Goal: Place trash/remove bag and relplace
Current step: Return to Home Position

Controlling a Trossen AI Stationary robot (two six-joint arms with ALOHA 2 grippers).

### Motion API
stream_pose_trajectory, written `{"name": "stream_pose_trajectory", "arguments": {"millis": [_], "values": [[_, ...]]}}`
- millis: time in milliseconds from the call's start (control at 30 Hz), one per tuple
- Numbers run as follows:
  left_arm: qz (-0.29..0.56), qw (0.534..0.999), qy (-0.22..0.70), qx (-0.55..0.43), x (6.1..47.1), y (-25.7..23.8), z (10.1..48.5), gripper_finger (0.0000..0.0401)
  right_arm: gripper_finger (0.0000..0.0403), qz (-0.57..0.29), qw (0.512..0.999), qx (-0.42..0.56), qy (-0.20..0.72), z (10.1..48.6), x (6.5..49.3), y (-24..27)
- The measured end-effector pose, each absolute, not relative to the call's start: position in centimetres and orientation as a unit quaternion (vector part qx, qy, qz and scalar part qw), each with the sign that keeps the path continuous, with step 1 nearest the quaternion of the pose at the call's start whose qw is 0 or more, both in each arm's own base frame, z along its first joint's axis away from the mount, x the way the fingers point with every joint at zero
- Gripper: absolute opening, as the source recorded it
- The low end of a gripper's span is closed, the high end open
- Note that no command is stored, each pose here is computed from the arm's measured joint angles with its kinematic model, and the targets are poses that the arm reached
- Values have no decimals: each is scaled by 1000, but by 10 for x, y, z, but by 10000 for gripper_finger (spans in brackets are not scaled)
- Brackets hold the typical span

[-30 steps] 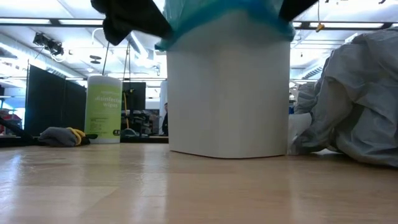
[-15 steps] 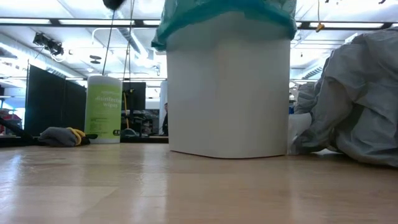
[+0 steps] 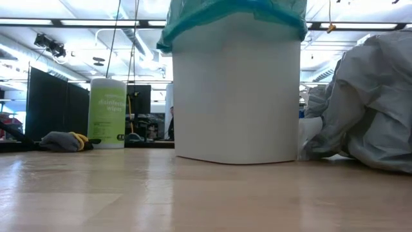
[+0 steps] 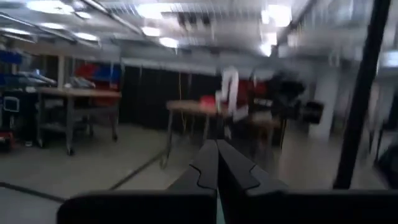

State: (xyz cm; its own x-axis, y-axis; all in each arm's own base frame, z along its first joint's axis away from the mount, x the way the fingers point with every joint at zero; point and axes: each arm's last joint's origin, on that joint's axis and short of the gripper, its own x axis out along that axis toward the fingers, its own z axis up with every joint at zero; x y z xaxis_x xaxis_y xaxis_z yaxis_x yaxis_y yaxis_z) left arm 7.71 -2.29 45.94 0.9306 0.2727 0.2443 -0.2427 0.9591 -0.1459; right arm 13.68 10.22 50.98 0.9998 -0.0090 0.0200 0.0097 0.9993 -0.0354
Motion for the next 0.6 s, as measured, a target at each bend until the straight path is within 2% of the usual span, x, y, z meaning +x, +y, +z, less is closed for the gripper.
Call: {"name": "stream_pose_trajectory", "arguments": {"millis": [100, 200, 300, 467, 600], "values": [[135, 971, -182, -82, 33, 4, 466, 7, 0, -11, 994, -34, -104, 537, 96, 63], [114, 972, -185, -87, 3, 22, 452, 6, 0, 3, 990, -75, -120, 539, 69, 39], [65, 975, -182, -112, -10, 27, 433, 7, 0, 78, 991, -71, -87, 516, 55, 30], [47, 976, -151, -148, -6, 24, 389, 5, 0, 66, 993, 33, -94, 470, 37, 12], [45, 975, -147, -161, 8, 16, 354, 4, 0, 83, 984, 66, -143, 419, 38, 13]]}}
